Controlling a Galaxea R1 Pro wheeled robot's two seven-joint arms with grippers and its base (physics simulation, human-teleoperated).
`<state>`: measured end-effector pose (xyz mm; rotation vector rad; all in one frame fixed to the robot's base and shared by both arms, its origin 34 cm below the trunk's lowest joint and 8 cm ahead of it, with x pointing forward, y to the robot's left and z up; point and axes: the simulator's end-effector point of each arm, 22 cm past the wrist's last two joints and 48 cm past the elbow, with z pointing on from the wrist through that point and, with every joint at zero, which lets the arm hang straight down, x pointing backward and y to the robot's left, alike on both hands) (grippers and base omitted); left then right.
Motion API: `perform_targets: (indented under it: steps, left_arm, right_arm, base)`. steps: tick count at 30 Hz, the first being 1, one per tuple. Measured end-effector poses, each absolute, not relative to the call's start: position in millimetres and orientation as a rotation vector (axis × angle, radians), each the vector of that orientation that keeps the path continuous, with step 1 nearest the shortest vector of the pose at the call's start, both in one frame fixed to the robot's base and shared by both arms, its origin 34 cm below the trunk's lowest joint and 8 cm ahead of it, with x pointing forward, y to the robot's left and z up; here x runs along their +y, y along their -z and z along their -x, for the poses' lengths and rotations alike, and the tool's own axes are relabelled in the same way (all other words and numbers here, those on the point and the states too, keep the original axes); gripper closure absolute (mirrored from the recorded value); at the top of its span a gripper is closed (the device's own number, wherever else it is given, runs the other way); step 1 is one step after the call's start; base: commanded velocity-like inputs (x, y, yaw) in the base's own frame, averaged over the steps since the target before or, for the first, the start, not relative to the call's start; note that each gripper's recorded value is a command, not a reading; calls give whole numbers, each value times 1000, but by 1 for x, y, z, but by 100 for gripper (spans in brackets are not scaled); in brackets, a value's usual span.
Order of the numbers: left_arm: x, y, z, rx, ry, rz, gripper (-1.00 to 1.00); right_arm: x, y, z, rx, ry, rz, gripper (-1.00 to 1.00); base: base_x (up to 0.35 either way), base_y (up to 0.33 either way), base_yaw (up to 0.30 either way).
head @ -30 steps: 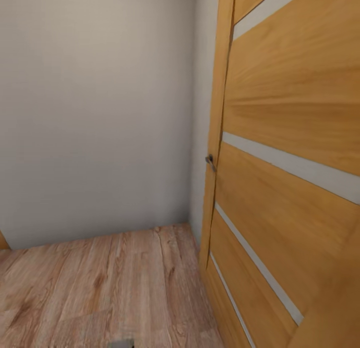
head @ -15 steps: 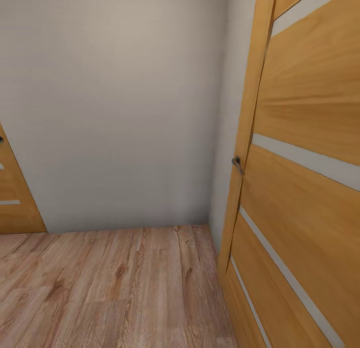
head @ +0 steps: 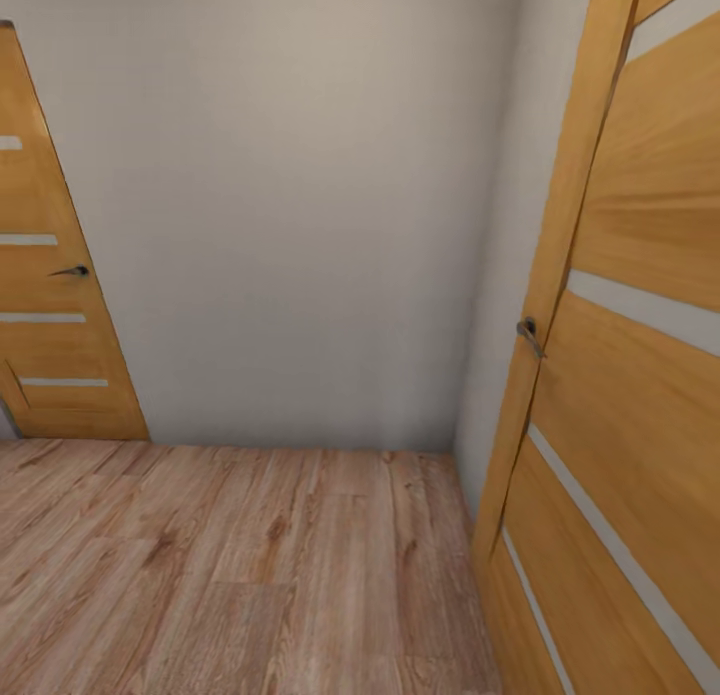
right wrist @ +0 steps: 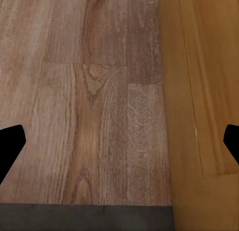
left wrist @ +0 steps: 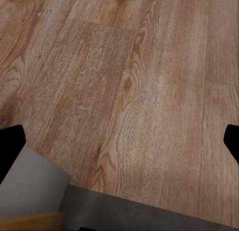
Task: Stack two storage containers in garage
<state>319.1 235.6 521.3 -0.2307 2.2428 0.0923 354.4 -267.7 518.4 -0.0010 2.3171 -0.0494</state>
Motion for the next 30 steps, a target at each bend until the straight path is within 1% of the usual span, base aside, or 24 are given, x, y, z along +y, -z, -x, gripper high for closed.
perform_targets:
  steps: [3,9,12,30]
  left_arm:
    - [236,-521,-319,2244,-92,231,-100]
    - [236,-520,-318,2248,-91,230,-100]
    - [236,-520,-318,2249,-92,231,-100]
    - [235,-520,-318,2249,-92,231,-100]
  right_arm:
    - [-268,-519,-354,2317,49,0,-100]
    - [-268,-518,-354,2317,48,0,-100]
    - [-268,-518,-354,2317,48,0,-100]
    - [-268,-519,-354,2315,49,-2,-100]
  base:
    - [82,-14,43]
    - [259,-109,8]
    - [125,-78,1]
    - [10,-6,0]
